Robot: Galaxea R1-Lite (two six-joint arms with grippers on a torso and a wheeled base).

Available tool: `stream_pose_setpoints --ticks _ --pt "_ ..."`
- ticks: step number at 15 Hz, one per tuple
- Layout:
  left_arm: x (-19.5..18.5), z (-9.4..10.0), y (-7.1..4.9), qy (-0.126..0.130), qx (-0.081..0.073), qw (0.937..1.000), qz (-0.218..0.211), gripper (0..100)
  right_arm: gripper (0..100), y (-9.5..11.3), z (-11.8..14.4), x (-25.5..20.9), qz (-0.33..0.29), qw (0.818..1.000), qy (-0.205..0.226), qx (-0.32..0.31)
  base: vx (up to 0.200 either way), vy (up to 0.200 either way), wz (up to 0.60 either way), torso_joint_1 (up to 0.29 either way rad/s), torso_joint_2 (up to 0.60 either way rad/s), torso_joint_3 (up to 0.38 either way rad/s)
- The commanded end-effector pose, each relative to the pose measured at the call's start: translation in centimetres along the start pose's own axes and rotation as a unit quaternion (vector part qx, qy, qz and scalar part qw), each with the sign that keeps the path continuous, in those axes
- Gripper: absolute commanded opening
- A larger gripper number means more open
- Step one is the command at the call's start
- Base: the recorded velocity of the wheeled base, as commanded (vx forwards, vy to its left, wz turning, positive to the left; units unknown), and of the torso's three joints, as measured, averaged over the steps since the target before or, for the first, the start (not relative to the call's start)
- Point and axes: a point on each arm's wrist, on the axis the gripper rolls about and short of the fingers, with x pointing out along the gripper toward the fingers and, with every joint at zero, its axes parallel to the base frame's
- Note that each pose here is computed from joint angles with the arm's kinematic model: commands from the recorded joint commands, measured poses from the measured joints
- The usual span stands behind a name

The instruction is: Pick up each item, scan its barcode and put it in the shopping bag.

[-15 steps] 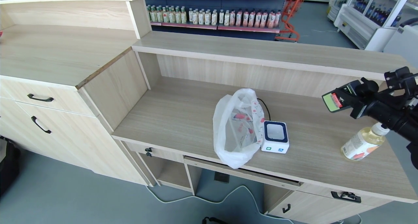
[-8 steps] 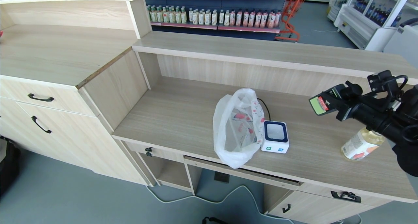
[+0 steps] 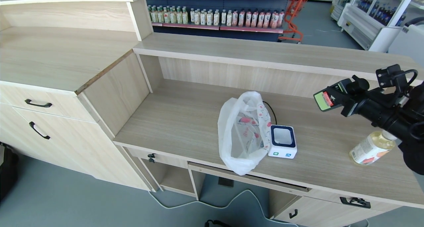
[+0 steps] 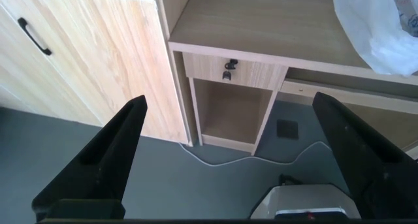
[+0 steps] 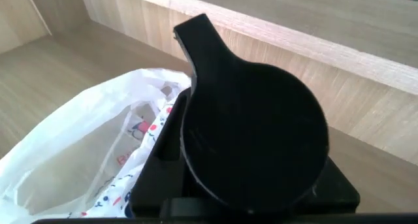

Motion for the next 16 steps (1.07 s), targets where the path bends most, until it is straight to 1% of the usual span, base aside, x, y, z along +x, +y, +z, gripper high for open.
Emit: stream_pose_setpoints --ticks 1,2,4,5,6,8,10,11,13,15,16 --pt "0.0 0.0 0.0 -0.001 0.000 1.0000 0.000 100 0 0.8 1.2 1.6 0.023 1.000 -0.007 0.013 0.000 0.200 0.00 0.022 0.02 -0.007" --pt "0.0 0.0 0.0 -0.001 0.000 1.0000 0.000 100 0 1.4 1.8 2.1 0.023 0.999 -0.001 0.024 0.000 0.200 0.00 0.007 0.01 -0.007" --pt "0.0 0.0 0.0 -0.001 0.000 1.0000 0.000 100 0 3.1 2.6 3.2 0.017 0.997 0.014 0.068 0.000 0.200 0.00 -0.005 0.00 0.005" --pt "0.0 0.0 0.0 -0.001 -0.001 1.0000 0.001 100 0 3.7 2.5 3.7 0.018 0.996 0.023 0.079 0.000 0.200 0.00 0.012 0.00 0.002" --pt "0.0 0.0 0.0 0.000 -0.002 1.0000 0.001 100 0 4.0 2.3 4.0 0.019 0.996 0.028 0.082 0.000 0.000 0.00 0.000 0.00 0.000" --pt "0.0 0.0 0.0 0.000 -0.003 1.0000 0.002 100 0 5.4 1.5 5.4 0.034 0.993 0.057 0.095 0.000 0.000 0.00 0.000 0.00 0.000" --pt "0.0 0.0 0.0 0.000 -0.003 1.0000 0.002 100 0 7.0 0.7 6.7 0.041 0.992 0.068 0.100 0.000 0.000 0.00 0.000 0.00 0.000" --pt "0.0 0.0 0.0 0.000 -0.003 1.0000 0.002 100 0 8.5 -0.3 7.3 0.046 0.990 0.082 0.101 0.000 0.000 0.00 0.000 0.00 0.000" --pt "0.0 0.0 0.0 0.000 -0.003 1.0000 0.002 100 0 10.0 -1.8 7.4 0.051 0.988 0.107 0.103 0.000 0.000 0.00 0.000 0.00 0.000" --pt "0.0 0.0 0.0 0.000 -0.003 1.0000 0.002 100 0 10.9 -3.1 7.1 0.042 0.985 0.133 0.101 0.000 0.000 0.00 0.000 0.00 0.000" --pt "0.0 0.0 0.0 0.000 -0.003 1.0000 0.002 100 0 11.2 -4.2 7.1 0.035 0.984 0.149 0.091 0.000 0.000 0.00 0.000 0.00 0.000"
